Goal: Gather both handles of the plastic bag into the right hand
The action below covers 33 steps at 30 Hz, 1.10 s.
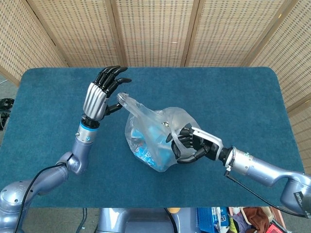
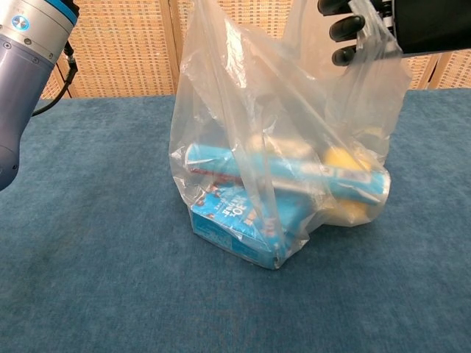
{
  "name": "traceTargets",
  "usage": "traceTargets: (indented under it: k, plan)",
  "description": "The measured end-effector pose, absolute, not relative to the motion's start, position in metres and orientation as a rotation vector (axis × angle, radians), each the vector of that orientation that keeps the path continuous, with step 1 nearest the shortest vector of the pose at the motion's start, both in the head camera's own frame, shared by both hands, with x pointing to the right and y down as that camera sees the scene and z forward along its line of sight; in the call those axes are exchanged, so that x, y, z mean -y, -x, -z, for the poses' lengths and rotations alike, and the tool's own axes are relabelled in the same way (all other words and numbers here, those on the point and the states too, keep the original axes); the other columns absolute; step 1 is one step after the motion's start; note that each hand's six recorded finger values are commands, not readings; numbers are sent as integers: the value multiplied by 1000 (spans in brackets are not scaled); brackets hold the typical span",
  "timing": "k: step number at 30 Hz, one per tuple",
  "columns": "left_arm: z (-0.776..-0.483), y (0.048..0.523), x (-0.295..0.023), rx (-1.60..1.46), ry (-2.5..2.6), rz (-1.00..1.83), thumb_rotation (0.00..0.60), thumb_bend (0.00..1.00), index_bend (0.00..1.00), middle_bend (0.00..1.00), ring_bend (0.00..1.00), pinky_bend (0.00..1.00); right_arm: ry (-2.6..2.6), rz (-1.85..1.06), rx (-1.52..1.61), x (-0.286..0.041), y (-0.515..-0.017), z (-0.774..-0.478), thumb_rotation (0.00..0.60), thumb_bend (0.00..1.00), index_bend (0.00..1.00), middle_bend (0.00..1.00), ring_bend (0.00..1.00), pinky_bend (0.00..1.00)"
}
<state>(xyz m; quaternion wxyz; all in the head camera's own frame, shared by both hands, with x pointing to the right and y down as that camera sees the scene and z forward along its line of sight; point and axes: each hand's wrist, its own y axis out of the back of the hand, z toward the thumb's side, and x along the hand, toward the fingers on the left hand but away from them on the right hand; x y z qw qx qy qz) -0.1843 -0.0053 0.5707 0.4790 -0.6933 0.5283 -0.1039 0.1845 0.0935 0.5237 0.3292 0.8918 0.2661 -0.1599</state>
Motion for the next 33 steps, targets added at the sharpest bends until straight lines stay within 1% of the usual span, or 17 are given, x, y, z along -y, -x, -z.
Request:
traceTargets:
  k: [1,3,8,14,16,18,20,24,26,33]
  plan:
    - [-570,184,5,-1291,1692,250,600,471,8,33,91,153,-2334,419,-699,-93,-184,-524,600,159,380,603,574,483]
    - [-567,183,5,-1289,1684,241,600,456,0,2,67,136,-2334,418,-708,-91,-184,-523,600,159,379,603,571,482]
    - [-556,181,7,-1288,1663,207,600,432,0,0,47,117,-2332,403,-753,-81,-184,-521,600,161,380,592,541,469]
    - [-545,178,8,-1243,1622,185,600,412,0,0,42,112,-2328,374,-832,-64,-183,-513,600,177,377,527,431,420]
    - [-543,176,7,-1223,1616,180,600,413,0,0,42,112,-2321,367,-862,-59,-183,-512,600,181,374,508,394,368]
    - [-541,173,6,-1206,1610,170,600,413,0,0,42,112,-2311,370,-897,-53,-182,-512,600,183,372,486,356,283]
    - [-538,170,5,-1197,1607,161,600,413,0,0,42,111,-2299,381,-930,-48,-180,-513,600,184,370,462,326,252]
    - [-533,163,5,-1181,1600,148,600,412,0,0,42,111,-2278,402,-973,-42,-175,-515,600,185,368,435,269,251]
    - [-531,160,5,-1170,1598,146,600,413,0,0,42,110,-2272,405,-981,-40,-171,-515,600,188,367,435,256,251]
    - [-526,150,5,-1137,1594,145,600,413,0,0,42,110,-2266,412,-980,-42,-161,-515,600,200,368,433,254,251]
